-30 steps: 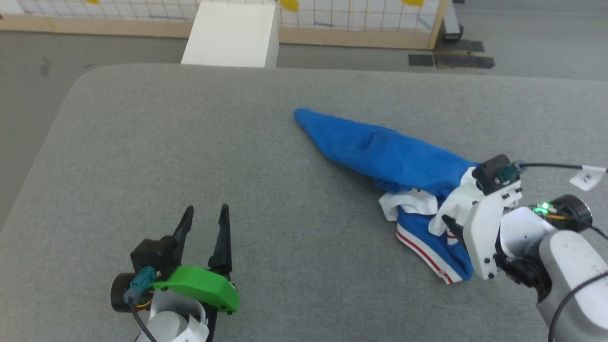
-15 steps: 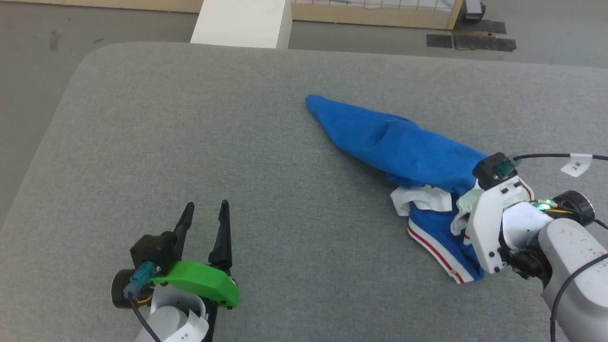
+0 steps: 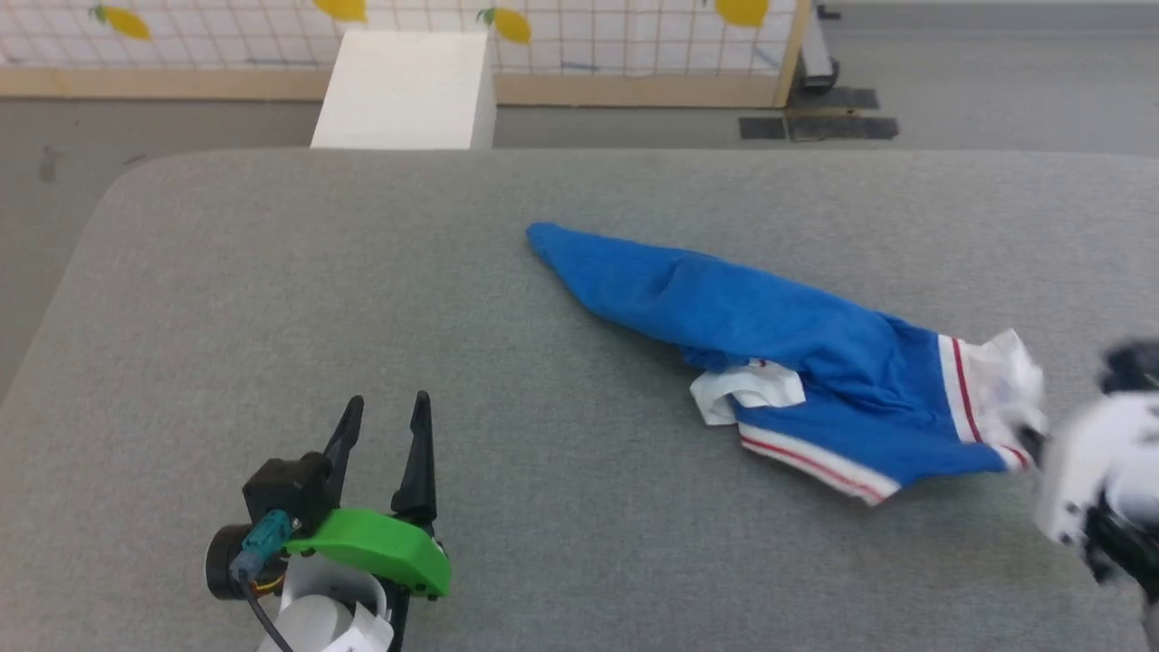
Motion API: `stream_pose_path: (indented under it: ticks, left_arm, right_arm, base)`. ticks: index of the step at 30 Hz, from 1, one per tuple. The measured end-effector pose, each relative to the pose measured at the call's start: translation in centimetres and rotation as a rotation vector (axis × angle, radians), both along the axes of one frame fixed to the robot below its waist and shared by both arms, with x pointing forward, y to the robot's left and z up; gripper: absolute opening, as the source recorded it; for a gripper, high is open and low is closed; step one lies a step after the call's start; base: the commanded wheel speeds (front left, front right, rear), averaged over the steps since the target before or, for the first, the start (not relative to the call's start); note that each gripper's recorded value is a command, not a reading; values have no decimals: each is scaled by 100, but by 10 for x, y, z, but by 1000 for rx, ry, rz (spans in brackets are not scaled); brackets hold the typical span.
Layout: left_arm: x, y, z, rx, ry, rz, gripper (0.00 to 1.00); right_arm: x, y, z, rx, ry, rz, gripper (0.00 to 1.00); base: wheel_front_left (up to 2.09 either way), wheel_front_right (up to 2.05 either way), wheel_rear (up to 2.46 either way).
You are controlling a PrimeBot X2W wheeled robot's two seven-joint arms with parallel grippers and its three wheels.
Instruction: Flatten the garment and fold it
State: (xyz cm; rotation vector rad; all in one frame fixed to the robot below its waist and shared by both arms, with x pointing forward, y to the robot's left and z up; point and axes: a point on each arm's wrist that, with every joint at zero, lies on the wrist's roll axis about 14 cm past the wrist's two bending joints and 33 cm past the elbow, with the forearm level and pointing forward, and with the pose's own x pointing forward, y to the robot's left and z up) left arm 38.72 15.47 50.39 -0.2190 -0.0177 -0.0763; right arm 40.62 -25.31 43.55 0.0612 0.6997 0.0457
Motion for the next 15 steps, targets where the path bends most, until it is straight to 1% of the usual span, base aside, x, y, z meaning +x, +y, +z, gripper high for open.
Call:
stream_pose_path:
  ticks: [2,6,7,8,9,12,15]
  left_arm:
    - [0,-4,2,0,-7,-10,100]
    - [0,-8,6,5,-17,-27,100]
    - [1,-9,6,6,-18,-30,100]
    - [1,-9,6,7,-19,-32,100]
    - [1,-9,7,8,-19,-34,100]
    - [1,-9,6,11,-17,-35,100]
    - [0,-6,6,16,-15,-29,100]
  right_arm:
    - [-21,-24,-10,33,16,-103,0]
    - [-60,-52,-35,98,58,-266,0]
    - [-70,-57,-41,112,70,-303,16]
    - [-79,-60,-48,118,84,-330,35]
    - [-86,-62,-53,130,89,-358,100]
    - [-93,-63,-59,142,60,-408,100]
    - [-89,-70,-50,130,-44,-463,100]
  base:
    - [0,0,0]
    - [0,0,0]
    - [0,0,0]
    - [0,0,0]
    - [0,0,0]
    - [0,0,0]
    - [0,0,0]
